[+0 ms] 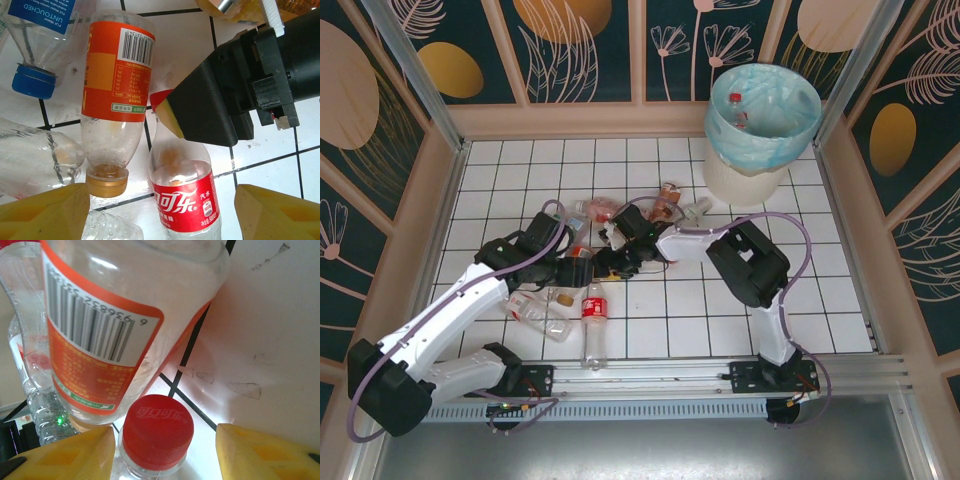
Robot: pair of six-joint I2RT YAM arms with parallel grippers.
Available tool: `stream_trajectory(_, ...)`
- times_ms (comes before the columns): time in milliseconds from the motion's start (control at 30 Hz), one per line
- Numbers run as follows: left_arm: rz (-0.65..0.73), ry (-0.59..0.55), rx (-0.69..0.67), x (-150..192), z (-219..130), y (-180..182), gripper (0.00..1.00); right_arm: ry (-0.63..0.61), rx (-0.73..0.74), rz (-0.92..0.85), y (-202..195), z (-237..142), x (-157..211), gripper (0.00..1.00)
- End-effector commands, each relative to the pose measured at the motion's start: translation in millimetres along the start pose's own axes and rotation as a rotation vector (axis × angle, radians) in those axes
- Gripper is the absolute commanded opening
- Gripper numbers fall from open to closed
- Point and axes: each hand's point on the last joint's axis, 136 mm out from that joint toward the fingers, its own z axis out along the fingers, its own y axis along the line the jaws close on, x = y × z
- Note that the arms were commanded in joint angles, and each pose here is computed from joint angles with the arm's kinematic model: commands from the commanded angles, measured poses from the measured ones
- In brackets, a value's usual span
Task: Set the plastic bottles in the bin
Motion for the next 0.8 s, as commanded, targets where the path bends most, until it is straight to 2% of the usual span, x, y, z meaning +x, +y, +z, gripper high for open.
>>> stream_trajectory(0,0.008,0.013,-0.029,2,0,5,0.77,0.032,-0.021,0.007,6,6,2,0.56)
stream_trajectory(233,0.020,0.022,-0.039,0,4,5,0.77,0.040,-0.022,0.020,2,8,4,0.51)
stream_trajectory(500,0.027,0.001,-0.042,-7,0,3,0.77,-0.010,-0.006,0.031,-2,-5,-2,0.33)
stream_trajectory(633,0.027,-0.010,-0.040,-11,-2,2,0.77,-0.043,0.016,0.019,-2,-18,-6,0.27)
stream_trajectory(767,0.032,-0.076,-0.002,-32,-20,-12,0.77,-0.080,0.045,-0.014,4,-35,-7,0.22)
